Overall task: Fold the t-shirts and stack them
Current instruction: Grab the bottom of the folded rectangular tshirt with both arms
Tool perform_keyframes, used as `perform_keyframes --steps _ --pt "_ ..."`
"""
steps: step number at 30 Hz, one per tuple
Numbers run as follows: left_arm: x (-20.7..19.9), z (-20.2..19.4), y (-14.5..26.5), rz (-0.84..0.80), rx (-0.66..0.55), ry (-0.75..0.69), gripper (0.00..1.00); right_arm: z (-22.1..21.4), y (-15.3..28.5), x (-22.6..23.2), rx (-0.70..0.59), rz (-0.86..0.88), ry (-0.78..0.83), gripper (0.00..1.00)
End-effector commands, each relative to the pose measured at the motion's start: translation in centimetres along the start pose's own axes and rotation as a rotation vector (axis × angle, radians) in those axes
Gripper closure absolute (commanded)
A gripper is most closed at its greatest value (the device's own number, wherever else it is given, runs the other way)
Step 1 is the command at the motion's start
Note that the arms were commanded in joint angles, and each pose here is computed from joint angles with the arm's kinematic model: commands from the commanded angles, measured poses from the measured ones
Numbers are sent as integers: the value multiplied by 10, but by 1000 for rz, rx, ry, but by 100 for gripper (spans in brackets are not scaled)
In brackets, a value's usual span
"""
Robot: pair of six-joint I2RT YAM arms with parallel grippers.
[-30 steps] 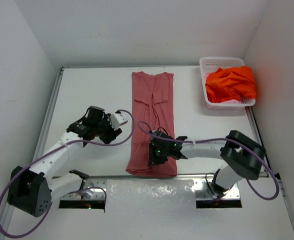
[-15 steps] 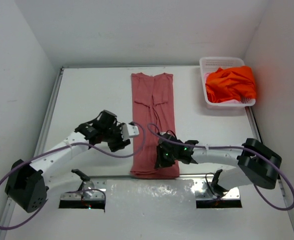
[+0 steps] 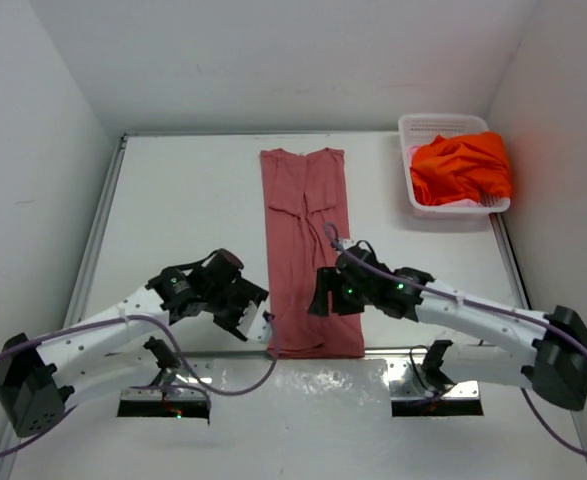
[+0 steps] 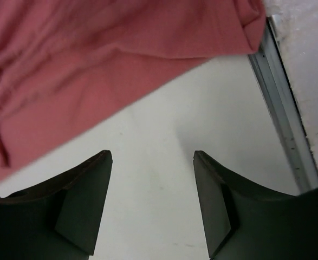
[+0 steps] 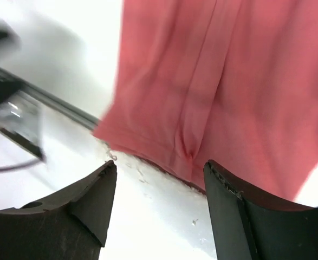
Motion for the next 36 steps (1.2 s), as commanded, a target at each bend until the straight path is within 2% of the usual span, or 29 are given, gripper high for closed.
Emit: perform_keyframes --steps 1,4,5,11,16,22,25,27,29,31,33,34,35,36 --pt "2 9 -11 -20 -89 -368 40 -2 19 -33 2 -158 -12 37" --pt "4 22 -28 -39 -165 -459 42 -14 17 -59 27 -193 -70 37" --pt "0 31 -35 -60 -189 -538 44 -14 20 -64 29 -172 -102 37" --pt "-40 41 -69 -134 -201 -732 45 -26 22 -87 34 -219 -133 38" --pt "-46 49 -82 -169 -220 -724 45 -42 10 -97 83 -178 -185 46" --pt "-41 56 -94 -99 -229 -701 45 -53 9 -107 101 -187 -194 47" --pt "-44 54 -96 -132 -225 -687 46 -55 3 -106 113 -135 -210 48" --pt "-47 55 -96 -153 -238 -682 50 -54 -2 -104 104 -105 -217 51" --pt "-48 56 -97 -155 -260 -667 59 -52 -5 -103 96 -95 -221 54" --pt "-46 60 -98 -140 -279 -664 65 -51 -8 -101 96 -79 -224 67" --pt "-46 62 -100 -136 -296 -629 83 -49 -8 -99 98 -63 -221 83" --pt "-41 67 -100 -99 -308 -616 91 -49 -8 -98 97 -62 -213 96" --pt "-38 68 -100 -83 -306 -598 100 -45 -6 -94 90 -52 -208 100" --pt "-35 70 -99 -65 -308 -560 100 -42 -4 -91 79 -48 -204 100"
Point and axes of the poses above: each gripper's point midway between its finger pads, its own y axis back along the fingers, its own x axis along the line the jaws close on, z = x × y, the point moved 10 cm from there along y, back along the fingers, and after that the axes turned 9 degrees about -y, right-handed, at the moved point
